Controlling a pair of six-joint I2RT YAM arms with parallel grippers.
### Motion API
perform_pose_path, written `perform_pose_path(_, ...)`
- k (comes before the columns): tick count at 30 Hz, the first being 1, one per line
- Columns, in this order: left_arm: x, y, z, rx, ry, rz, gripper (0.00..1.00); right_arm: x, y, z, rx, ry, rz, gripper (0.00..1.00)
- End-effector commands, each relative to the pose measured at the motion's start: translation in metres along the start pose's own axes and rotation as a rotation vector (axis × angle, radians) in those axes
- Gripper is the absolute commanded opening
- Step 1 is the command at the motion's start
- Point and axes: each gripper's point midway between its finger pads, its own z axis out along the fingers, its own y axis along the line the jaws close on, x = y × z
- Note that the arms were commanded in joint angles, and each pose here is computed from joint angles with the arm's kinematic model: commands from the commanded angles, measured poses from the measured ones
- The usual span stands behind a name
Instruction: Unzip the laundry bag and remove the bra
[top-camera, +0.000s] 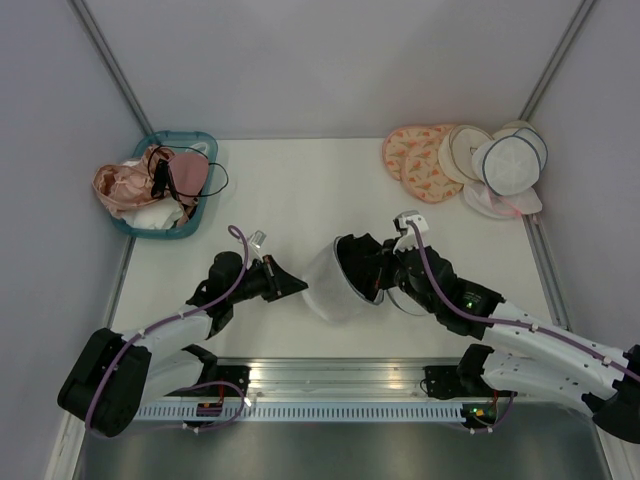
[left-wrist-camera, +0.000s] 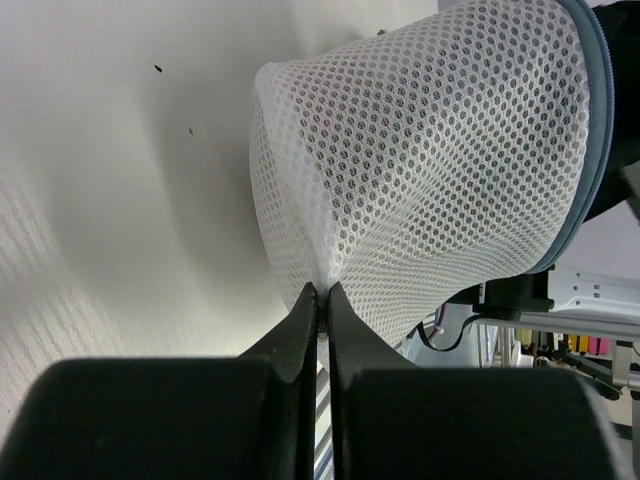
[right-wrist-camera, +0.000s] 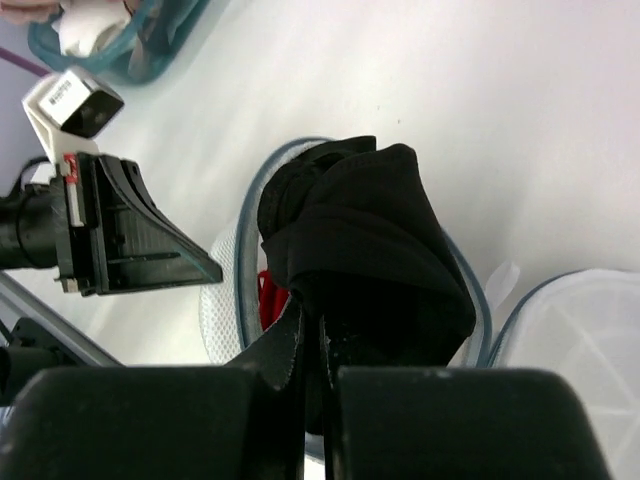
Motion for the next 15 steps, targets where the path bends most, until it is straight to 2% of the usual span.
perform_pose_path(1,-0.005,-0.003,0.001,0.011,-0.011,0.012,0.02,-0.064,0.018,-0.011,-0.012,-0.164,-0.02,0.0)
perform_pose_path(9,0.002,0.008,0.001,-0.026,0.007,0.009,0.02,-0.174,0.048,-0.038,0.026,-0.342,-0.149,0.0)
perform_pose_path(13,0.002,0.014,0.003,-0.053,0.017,0.011,0.02,-0.208,0.069,-0.041,0.002,-0.379,-0.188,0.01)
perform_pose_path(14,0.003,0.014,0.003,-0.054,0.024,0.013,0.28,-0.209,0.072,-0.038,-0.001,-0.365,-0.201,0.0)
perform_pose_path(15,0.004,0.015,0.003,-0.06,0.027,0.007,0.49,-0.213,0.079,-0.034,-0.018,-0.359,-0.213,0.0)
